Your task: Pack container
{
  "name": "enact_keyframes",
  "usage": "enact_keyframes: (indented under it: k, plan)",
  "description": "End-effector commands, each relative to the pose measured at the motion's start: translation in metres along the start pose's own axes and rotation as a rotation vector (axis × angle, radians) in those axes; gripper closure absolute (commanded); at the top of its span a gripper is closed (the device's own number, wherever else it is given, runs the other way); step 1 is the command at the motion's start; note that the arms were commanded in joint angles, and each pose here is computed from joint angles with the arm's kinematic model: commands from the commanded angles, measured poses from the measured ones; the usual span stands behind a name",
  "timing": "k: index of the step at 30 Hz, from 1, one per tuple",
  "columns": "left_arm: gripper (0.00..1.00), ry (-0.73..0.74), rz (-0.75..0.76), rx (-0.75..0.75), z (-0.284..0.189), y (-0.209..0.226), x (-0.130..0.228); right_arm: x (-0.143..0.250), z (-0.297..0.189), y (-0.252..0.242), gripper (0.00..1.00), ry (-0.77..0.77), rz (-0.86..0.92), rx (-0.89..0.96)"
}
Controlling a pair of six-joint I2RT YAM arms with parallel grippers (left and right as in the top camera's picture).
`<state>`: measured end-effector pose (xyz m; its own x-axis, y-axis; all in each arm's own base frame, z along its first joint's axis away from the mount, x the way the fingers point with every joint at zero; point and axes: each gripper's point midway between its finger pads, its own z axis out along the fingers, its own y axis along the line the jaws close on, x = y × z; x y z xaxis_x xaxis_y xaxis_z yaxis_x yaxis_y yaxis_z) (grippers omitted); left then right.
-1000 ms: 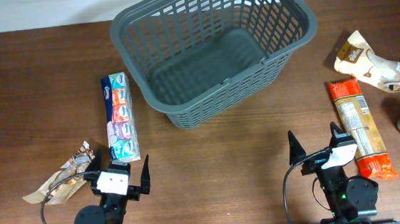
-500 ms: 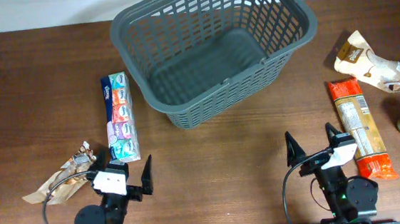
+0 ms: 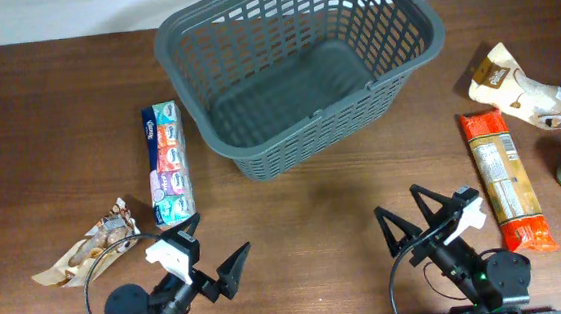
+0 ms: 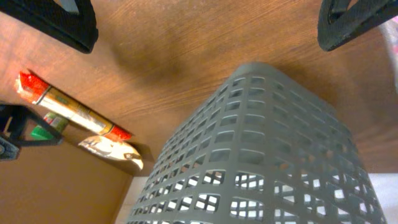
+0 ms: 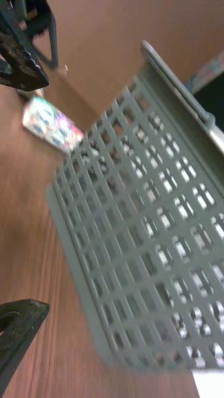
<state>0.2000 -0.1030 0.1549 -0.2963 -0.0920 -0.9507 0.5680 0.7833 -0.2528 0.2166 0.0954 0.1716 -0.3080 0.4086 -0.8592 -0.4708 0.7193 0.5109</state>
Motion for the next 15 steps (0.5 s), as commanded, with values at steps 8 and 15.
enact_keyframes:
  k: [8, 15]
  plan:
    - [0.01, 0.113, 0.102, -0.439, -0.066, 0.022, -0.082, -0.13, -0.04, 0.066, 0.01, -0.118, -0.047, 0.152]
    - [0.01, -0.148, 0.261, -0.17, -0.07, -0.045, -0.167, -0.205, -0.046, 0.131, 0.01, -0.012, -0.133, 0.119]
